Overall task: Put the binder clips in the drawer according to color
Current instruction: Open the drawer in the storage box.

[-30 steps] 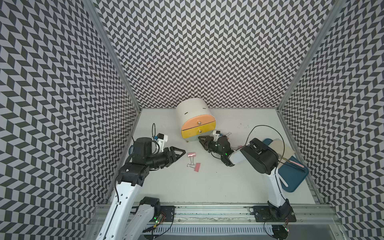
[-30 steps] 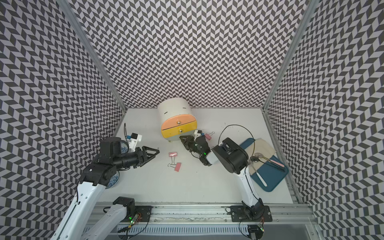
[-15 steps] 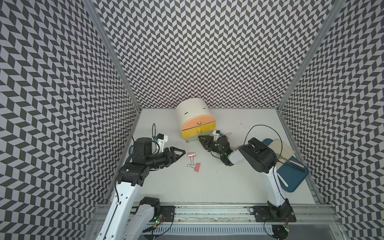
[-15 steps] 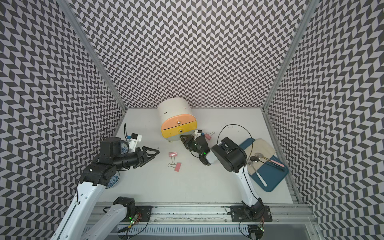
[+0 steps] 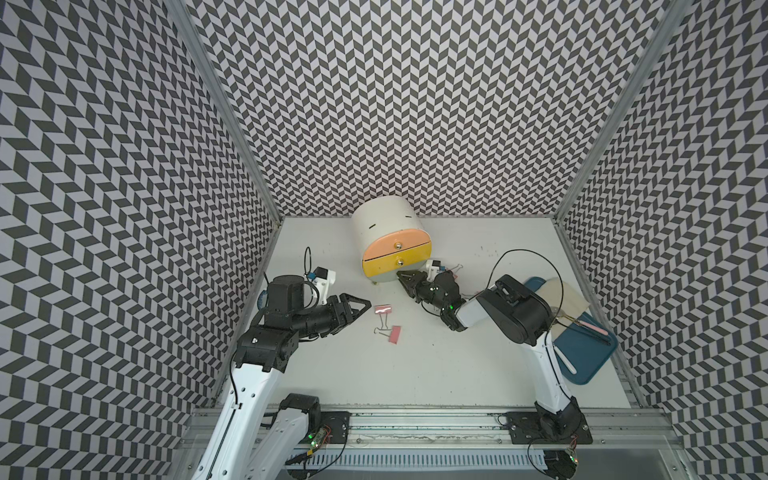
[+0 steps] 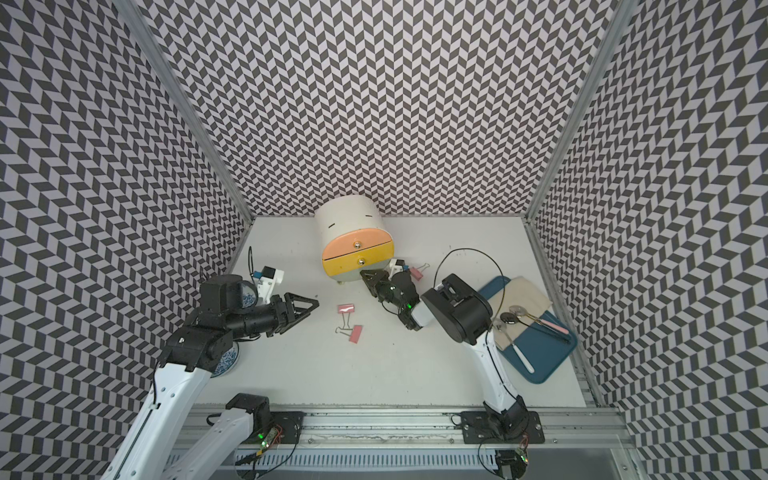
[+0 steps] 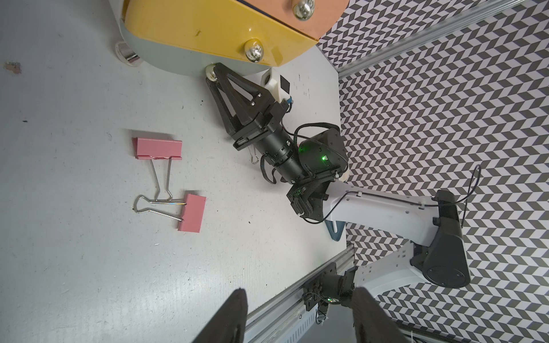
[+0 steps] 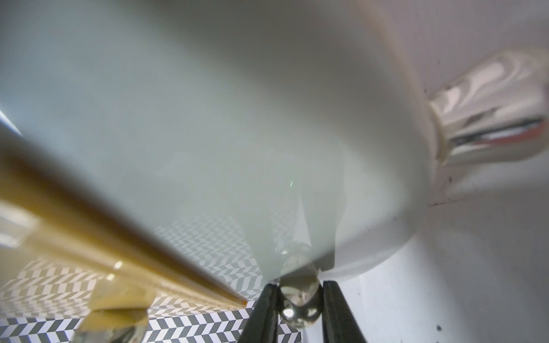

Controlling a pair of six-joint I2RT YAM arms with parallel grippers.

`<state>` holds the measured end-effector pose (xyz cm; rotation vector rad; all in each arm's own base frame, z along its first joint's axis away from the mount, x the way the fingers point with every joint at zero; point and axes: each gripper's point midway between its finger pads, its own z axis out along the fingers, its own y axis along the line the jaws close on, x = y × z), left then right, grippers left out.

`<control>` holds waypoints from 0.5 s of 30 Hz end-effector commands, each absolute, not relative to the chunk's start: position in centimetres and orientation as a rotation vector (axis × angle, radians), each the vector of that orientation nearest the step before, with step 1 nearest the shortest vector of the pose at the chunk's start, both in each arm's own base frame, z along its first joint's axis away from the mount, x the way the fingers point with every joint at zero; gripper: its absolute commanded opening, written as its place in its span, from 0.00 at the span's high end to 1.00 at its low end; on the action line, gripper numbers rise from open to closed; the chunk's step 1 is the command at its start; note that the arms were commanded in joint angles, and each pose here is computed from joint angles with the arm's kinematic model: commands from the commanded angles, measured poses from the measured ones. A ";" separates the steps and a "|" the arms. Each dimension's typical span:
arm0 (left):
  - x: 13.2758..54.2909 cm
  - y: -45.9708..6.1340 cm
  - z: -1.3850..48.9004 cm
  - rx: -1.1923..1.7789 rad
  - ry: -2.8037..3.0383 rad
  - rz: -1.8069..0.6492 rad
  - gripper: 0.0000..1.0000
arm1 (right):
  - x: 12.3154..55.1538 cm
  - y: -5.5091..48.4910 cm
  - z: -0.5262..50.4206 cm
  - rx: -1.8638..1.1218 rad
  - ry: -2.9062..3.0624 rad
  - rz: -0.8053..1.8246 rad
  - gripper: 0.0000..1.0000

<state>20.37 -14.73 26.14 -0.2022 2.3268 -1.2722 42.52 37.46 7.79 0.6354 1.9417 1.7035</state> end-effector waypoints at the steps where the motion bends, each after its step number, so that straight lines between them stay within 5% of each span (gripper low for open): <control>1: 20.3 -14.6 27.2 -0.175 2.300 -1.256 0.40 | 42.2 37.0 9.1 0.611 1.880 1.738 0.76; 15: 20.2 -14.6 28.0 -0.176 2.275 -1.270 0.40 | 39.1 36.4 9.3 0.593 1.907 1.743 0.77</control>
